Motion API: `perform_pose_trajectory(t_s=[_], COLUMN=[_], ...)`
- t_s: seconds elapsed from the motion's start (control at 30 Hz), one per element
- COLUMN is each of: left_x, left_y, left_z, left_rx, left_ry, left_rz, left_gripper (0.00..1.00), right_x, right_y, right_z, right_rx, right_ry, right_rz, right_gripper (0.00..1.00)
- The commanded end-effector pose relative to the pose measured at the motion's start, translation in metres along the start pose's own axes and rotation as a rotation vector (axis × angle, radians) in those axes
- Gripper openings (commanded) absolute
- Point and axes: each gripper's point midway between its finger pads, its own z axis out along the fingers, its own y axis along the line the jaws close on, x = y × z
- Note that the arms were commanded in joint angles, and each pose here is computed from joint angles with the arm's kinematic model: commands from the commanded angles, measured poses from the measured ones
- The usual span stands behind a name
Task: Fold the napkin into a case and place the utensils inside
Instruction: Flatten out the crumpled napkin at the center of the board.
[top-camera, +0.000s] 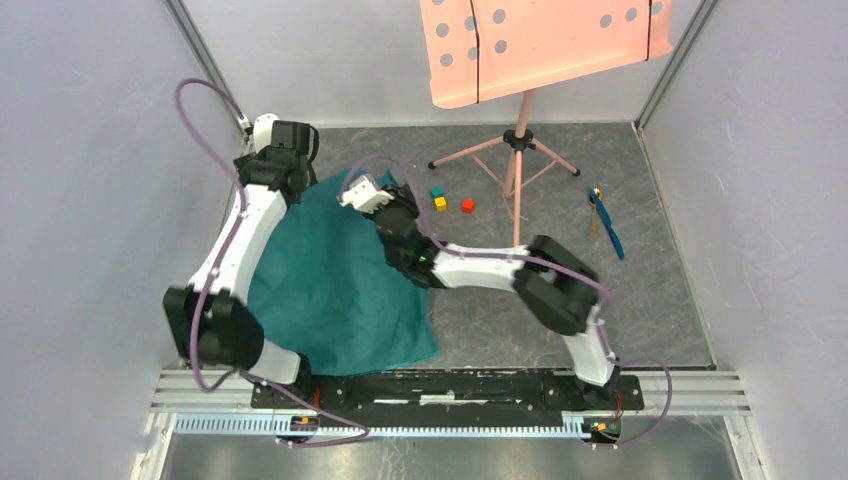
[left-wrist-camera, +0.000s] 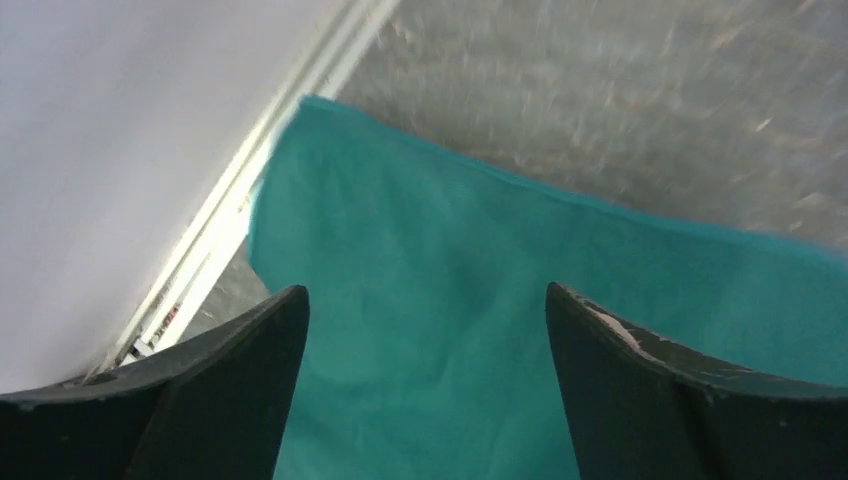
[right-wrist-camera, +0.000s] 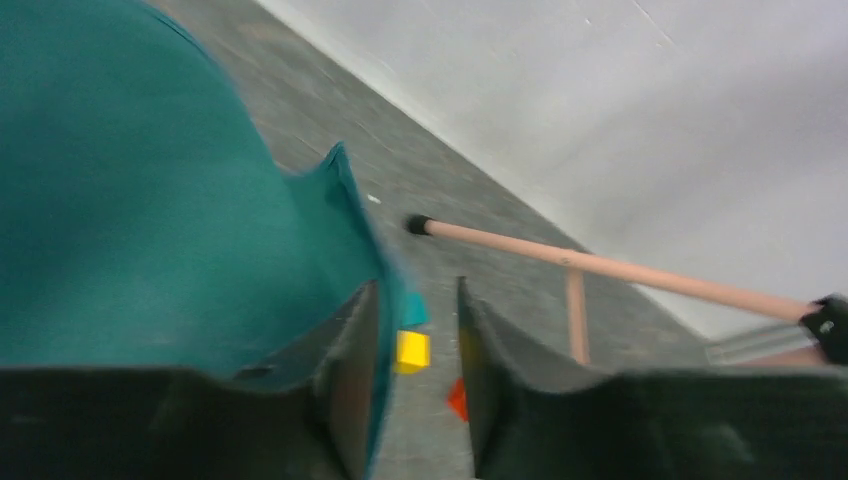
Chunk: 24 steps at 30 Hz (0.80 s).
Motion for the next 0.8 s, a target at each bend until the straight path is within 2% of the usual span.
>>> perform_pose_trajectory(t_s=[0.0, 0.07, 0.13, 0.27, 0.4, 0.47, 0.6, 0.73, 0.77], left_x=[-0.001, 0.005, 0.012, 0.049, 0.092, 0.109, 0.138, 0.148, 0.151], left_y=[-0.015, -0.018, -0.013, -0.009, -0.013, -0.018, -0.035, -0.034, -0.035], left_z=[0.008, -0.001, -0.015, -0.032, -0.017, -0.005, 0.029, 0.073, 0.082], left_rx=[0.075, 0.147, 0.199, 0.293, 0.288, 0.27, 0.275, 0.215, 0.198], left_ry=[0.092, 0.086, 0.081, 0.151, 0.249, 0.312, 0.424, 0.428, 0.427], left_rz=[-0.007, -0.02, -0.036, -0.085, -0.189, -0.239, -0.314, -0.35, -0.35], left_gripper=[1.0, 1.0, 1.0, 1.0, 1.0, 1.0, 1.0, 1.0, 1.0], right_x=[0.008, 0.019, 0.025, 0.026, 0.037, 0.04, 0.057, 0.075, 0.082], right_y=[-0.001, 0.017, 0.028, 0.052, 0.086, 0.098, 0.117, 0.123, 0.125], right_z=[0.046, 0.042, 0.027, -0.014, -0.041, -0.041, -0.022, -0.001, 0.006], right_rx=[0.09, -0.032, -0.164, -0.425, -0.611, -0.652, -0.679, -0.688, -0.701], right_ry=[0.18, 0.201, 0.193, 0.178, 0.19, 0.215, 0.27, 0.276, 0.286], right_rz=[-0.211, -0.219, -0.153, 0.039, 0.255, 0.356, 0.387, 0.406, 0.416], right_gripper=[0.64, 0.8, 0.87, 0.88, 0.87, 0.85, 0.81, 0.79, 0.75])
